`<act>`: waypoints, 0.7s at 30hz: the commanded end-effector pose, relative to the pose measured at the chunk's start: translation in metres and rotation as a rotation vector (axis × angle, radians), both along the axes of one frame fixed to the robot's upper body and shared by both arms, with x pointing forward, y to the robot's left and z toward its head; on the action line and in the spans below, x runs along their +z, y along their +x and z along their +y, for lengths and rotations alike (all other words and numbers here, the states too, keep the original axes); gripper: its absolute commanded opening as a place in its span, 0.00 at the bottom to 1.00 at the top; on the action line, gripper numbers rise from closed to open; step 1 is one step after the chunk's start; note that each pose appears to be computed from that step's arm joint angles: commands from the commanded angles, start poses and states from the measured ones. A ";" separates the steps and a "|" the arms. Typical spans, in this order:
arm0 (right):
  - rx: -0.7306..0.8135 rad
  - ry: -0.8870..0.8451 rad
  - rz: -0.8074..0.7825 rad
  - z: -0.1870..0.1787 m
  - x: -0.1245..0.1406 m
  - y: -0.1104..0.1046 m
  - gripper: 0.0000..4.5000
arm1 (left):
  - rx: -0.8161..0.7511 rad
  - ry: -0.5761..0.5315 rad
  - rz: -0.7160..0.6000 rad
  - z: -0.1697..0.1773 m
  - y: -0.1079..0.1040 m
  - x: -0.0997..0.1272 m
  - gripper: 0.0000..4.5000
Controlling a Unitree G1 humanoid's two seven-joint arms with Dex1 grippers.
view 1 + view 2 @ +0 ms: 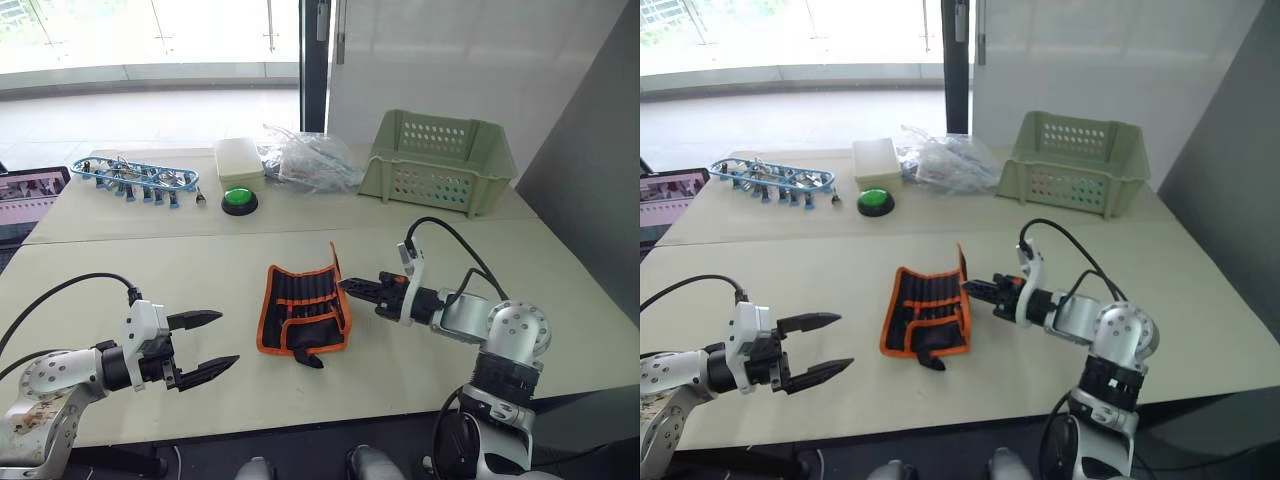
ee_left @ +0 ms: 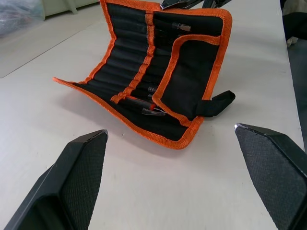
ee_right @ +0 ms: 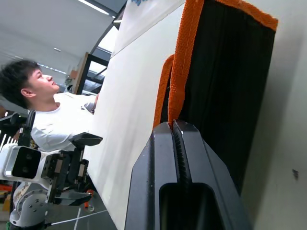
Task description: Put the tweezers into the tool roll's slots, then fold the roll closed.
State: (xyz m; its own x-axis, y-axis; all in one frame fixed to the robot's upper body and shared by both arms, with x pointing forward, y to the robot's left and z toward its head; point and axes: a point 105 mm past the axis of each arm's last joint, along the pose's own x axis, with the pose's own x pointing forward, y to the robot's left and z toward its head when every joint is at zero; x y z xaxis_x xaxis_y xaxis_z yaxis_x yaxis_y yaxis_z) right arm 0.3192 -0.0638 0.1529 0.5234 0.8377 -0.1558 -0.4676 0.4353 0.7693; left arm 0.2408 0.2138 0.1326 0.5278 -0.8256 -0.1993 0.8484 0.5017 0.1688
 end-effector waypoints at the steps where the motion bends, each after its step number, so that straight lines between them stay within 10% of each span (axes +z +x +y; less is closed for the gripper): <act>1: 0.004 -0.059 -0.023 0.015 -0.001 -0.003 0.00 | -0.011 0.012 -0.028 -0.002 0.002 0.006 1.00; 12: -0.035 -0.390 0.052 0.020 -0.081 -0.001 0.00 | -0.016 0.003 -0.025 -0.004 0.003 0.007 1.00; 17: -0.053 -0.327 0.018 0.021 -0.069 0.004 0.00 | -0.009 -0.017 0.007 -0.007 0.002 0.005 1.00; 21: -0.039 -0.207 -0.079 0.026 -0.036 0.009 0.27 | 0.009 -0.044 0.037 -0.011 0.002 0.001 1.00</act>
